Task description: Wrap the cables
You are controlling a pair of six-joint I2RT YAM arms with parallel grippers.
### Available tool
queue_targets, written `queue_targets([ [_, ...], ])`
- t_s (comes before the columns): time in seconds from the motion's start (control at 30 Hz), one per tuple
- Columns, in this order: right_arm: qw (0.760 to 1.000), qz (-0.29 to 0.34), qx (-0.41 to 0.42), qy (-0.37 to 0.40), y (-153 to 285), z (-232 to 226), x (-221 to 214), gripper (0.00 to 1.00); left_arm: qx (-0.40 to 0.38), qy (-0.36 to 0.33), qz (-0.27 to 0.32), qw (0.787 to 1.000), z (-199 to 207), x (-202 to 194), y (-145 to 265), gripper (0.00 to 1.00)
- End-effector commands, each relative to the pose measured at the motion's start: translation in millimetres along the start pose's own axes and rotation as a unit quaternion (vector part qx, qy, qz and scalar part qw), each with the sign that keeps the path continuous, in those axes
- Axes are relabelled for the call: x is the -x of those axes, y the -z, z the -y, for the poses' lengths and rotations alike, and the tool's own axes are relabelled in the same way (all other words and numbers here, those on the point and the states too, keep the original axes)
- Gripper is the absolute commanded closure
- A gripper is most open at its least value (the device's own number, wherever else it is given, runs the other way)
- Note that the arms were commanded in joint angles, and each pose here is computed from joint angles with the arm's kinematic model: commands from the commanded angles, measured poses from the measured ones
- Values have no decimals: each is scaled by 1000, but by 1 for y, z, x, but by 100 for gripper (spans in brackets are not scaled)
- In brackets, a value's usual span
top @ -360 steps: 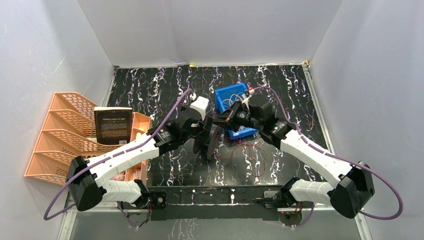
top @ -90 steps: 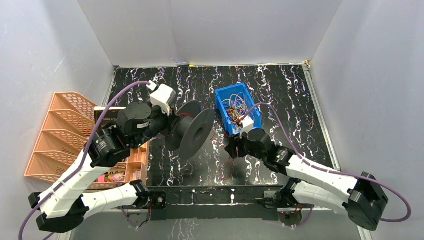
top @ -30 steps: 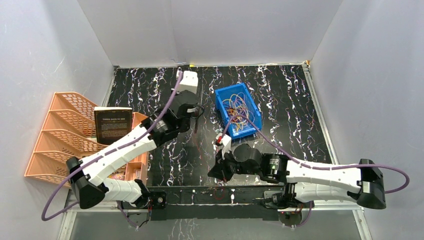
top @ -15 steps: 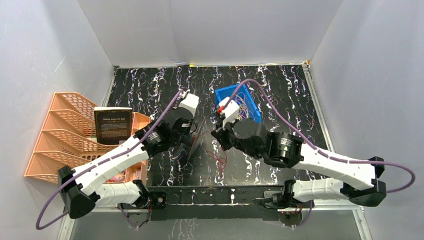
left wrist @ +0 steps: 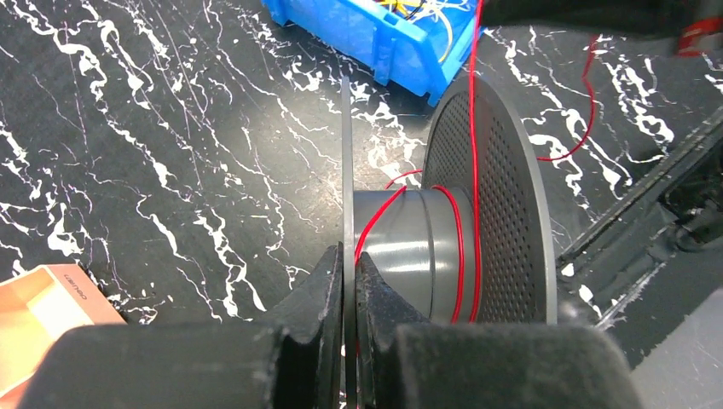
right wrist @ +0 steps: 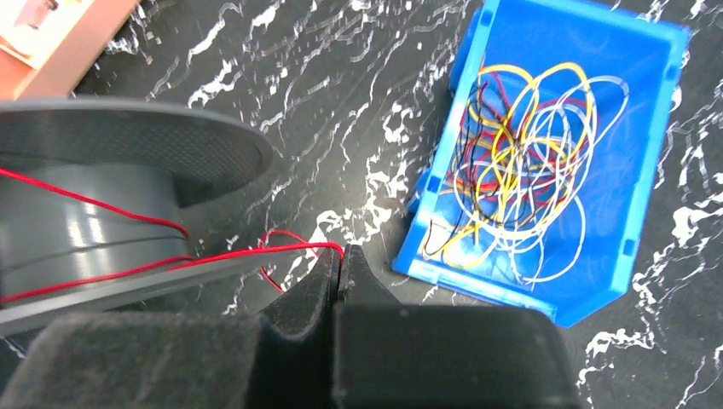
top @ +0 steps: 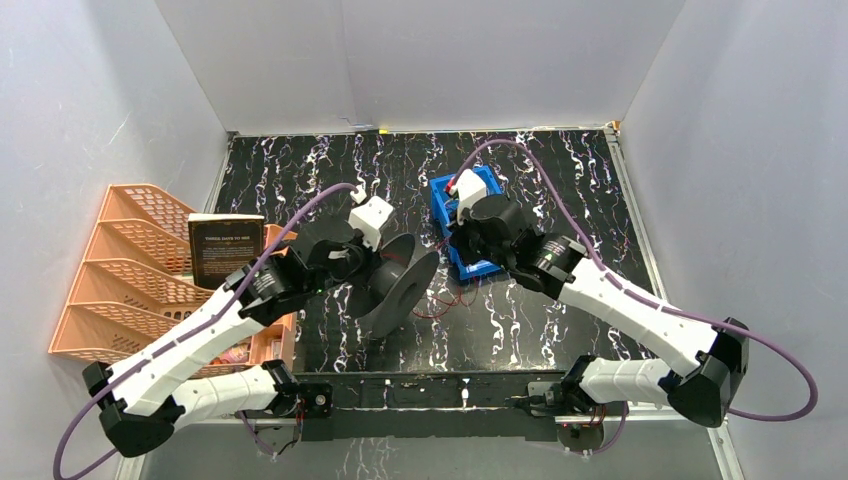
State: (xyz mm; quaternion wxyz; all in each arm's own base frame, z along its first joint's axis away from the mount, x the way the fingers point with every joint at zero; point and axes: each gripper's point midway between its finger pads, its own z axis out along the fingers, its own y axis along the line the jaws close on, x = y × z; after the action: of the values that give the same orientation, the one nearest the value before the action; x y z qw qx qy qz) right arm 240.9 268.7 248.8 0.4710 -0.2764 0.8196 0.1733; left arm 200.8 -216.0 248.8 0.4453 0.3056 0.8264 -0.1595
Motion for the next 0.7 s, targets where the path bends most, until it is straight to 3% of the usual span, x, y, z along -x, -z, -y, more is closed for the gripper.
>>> queue_targets([
  [0.0, 1000, 15, -14, -18, -8, 18, -10, 100, -38, -9, 8, 999, 6, 7, 36, 100],
  [0.17, 998, -2, 9, -62, -15, 16, -47, 100, -69, 9, 35, 997, 16, 22, 57, 100],
  [0.37, 992, -17, 65, -111, -25, -3, -83, 90, -76, 24, 63, 995, 17, 36, 71, 100],
  [0.53, 987, -18, 88, -134, -26, -12, -96, 79, -60, 32, 78, 995, 11, 47, 75, 100],
  [0.67, 985, -14, 101, -139, -23, -16, -96, 63, -42, 39, 91, 994, 4, 57, 79, 100],
])
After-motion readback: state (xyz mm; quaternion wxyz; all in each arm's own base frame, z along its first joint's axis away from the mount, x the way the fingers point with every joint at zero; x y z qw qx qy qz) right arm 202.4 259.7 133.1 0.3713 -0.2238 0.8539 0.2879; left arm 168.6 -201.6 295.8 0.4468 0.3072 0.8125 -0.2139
